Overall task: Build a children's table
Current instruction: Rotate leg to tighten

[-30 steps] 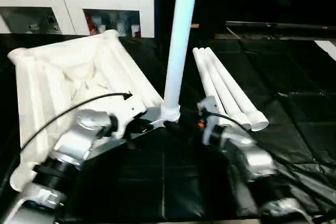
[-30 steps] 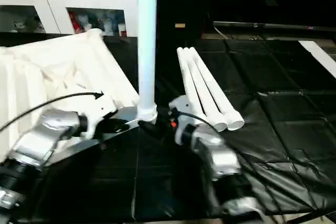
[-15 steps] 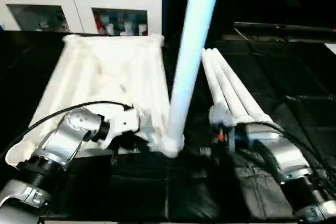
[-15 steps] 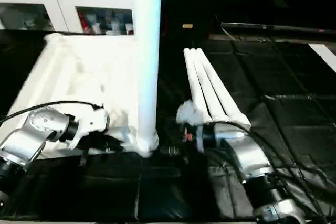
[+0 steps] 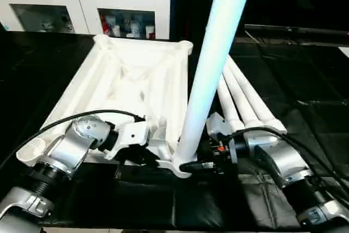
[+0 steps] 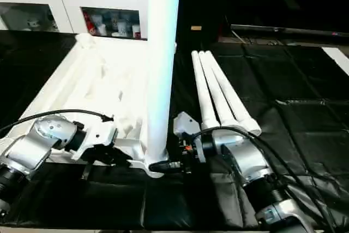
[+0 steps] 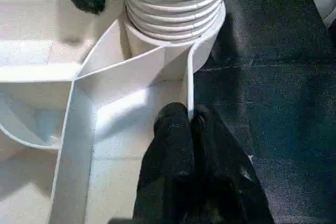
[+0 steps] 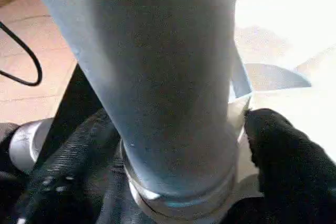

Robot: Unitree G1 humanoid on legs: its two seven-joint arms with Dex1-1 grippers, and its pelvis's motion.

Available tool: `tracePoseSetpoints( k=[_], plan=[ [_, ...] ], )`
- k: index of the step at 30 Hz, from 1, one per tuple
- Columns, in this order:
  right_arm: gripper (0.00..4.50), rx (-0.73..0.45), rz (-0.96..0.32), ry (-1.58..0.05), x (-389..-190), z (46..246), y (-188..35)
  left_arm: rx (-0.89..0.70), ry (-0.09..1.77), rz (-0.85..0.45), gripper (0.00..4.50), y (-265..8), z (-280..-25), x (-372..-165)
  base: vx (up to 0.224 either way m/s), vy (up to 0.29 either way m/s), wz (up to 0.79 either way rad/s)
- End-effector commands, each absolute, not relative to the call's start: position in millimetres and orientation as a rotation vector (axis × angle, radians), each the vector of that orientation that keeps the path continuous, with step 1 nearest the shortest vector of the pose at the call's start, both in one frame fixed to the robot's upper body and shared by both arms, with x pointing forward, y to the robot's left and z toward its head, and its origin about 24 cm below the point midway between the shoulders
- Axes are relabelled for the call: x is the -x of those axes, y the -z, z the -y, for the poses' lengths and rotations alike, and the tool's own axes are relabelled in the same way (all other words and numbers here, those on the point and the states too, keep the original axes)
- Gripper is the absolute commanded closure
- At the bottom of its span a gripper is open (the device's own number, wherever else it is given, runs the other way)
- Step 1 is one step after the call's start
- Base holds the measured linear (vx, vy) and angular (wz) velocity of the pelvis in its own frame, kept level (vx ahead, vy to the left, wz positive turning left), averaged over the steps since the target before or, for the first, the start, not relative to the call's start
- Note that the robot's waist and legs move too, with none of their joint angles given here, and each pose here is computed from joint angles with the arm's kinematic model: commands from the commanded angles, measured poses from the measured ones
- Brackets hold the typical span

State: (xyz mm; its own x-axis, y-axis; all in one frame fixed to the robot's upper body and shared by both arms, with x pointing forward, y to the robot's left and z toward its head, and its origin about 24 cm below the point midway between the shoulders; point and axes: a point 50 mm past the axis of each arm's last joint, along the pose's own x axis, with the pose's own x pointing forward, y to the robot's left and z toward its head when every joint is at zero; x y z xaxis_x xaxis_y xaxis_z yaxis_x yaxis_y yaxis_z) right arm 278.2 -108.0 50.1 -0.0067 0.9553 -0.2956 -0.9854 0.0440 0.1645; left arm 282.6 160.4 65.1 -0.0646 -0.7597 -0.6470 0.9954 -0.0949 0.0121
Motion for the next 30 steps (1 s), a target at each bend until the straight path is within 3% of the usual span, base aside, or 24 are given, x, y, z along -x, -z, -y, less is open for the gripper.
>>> tracePoseSetpoints(
  k=[1, 2, 8, 13, 18, 22, 24, 25, 30],
  plan=[
    [0.99, 0.086, -0.367, -1.543, -280.2, 107.5, -51, -0.620, 1.653, -0.550, 4.50, -60, -155, -277, 0.000, 0.000, 0.00],
    [1.25, 0.081, -0.368, -1.543, -280.2, 107.1, -51, -0.620, 1.654, -0.550, 4.50, -60, -155, -278, 0.000, 0.000, 0.00],
    [1.62, 0.060, -0.372, -1.536, -280.4, 106.3, -48, -0.615, 1.651, -0.556, 4.50, -60, -156, -278, 0.000, 0.000, 0.00],
    [1.71, 0.003, -0.361, -1.511, -280.9, 105.1, -48, -0.588, 1.608, -0.566, 4.50, -59, -158, -280, 0.000, 0.000, 0.00],
    [1.72, -0.075, -0.346, -1.405, -283.9, 96.2, -43, -0.506, 1.453, -0.566, 4.50, -59, -159, -288, 0.000, 0.000, 0.00],
    [1.73, -0.118, -0.332, -1.126, -298.7, 75.6, -33, -0.372, 1.225, -0.506, 4.50, -62, -150, -297, 0.000, 0.000, 0.00],
    [1.73, -0.141, -0.336, -1.077, -301.8, 72.0, -31, -0.358, 1.183, -0.499, 4.50, -62, -148, -298, 0.000, 0.000, 0.00],
    [1.73, -0.195, -0.341, -0.956, -309.5, 61.2, -29, -0.320, 1.074, -0.483, 4.50, -62, -141, -301, 0.000, 0.000, 0.00],
    [1.73, -0.220, -0.374, -0.767, -320.8, 44.6, -24, -0.263, 0.903, -0.455, 4.50, -65, -125, -305, 0.000, 0.000, 0.00]
  ],
)
